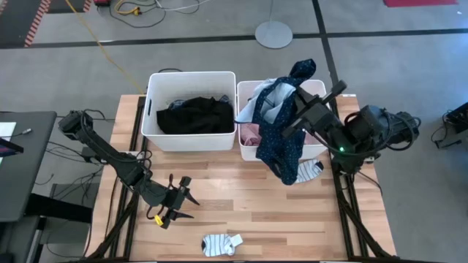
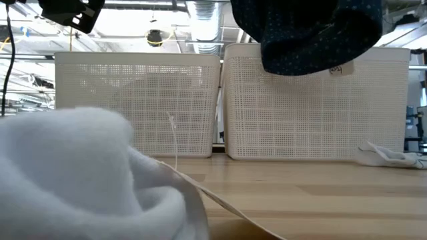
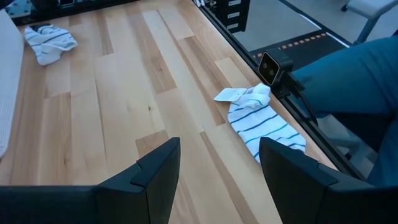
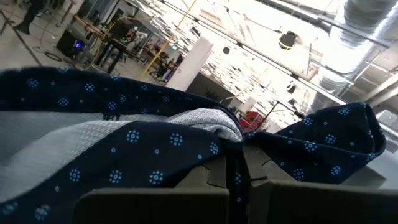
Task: Sort clothes
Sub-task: Put the blue shirt into the left white laundry organizer
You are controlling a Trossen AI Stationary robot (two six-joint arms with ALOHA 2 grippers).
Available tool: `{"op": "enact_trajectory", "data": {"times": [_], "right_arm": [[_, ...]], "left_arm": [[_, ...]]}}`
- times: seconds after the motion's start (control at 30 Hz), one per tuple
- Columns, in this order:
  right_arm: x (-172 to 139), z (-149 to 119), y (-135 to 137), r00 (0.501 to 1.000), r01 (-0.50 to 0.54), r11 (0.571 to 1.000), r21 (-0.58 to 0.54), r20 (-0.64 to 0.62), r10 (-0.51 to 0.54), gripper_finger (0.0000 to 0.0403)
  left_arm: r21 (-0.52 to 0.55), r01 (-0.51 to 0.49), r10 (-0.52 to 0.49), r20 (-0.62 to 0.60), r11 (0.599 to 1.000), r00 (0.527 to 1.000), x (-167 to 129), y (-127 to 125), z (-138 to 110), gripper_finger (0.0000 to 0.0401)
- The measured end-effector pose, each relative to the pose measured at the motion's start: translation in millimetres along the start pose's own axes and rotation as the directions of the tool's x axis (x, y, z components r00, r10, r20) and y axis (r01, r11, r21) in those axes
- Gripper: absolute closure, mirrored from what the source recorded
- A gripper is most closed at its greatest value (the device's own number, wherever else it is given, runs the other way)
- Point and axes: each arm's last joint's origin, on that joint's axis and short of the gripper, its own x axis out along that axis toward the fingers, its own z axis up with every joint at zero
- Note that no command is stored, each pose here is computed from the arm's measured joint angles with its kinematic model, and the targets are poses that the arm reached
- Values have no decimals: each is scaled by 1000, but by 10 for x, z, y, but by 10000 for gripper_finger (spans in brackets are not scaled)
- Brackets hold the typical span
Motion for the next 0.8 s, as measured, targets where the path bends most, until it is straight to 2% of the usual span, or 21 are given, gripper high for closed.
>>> {"op": "enact_trajectory", "data": {"times": [0.07, 0.13, 0.2, 0.3, 0.5, 0.67, 0.8], "right_arm": [[-14, 14, 14, 999, -26, 999, 35, 42, 25, 397], [-25, 44, 39, 986, -94, 992, 88, 147, 80, 397], [-23, 77, 57, 951, -181, 974, 136, 276, 138, 397], [57, 87, 102, 897, -273, 946, 174, 401, 185, 397], [414, 11, 212, 843, -353, 913, 206, 494, 214, 397], [844, -14, 300, 798, -408, 889, 210, 555, 235, 397], [1223, -36, 422, 786, -427, 882, 202, 565, 251, 397]], "left_arm": [[2, 0, 0, 0, 1000, 1000, 0, 0, 0, 186], [6, 0, 0, 0, 1000, 1000, 0, 0, 0, 186], [13, -1, 1, 3, 1000, 1000, 0, 0, 2, 186], [14, -6, 6, 14, 1000, 1000, 0, 1, 13, 186], [11, -7, 7, 21, 1000, 1000, 0, 1, 20, 186], [21, -22, 22, 27, 1000, 999, 0, 5, 25, 186], [30, -28, 27, 28, 999, 999, 0, 6, 26, 186]]}}
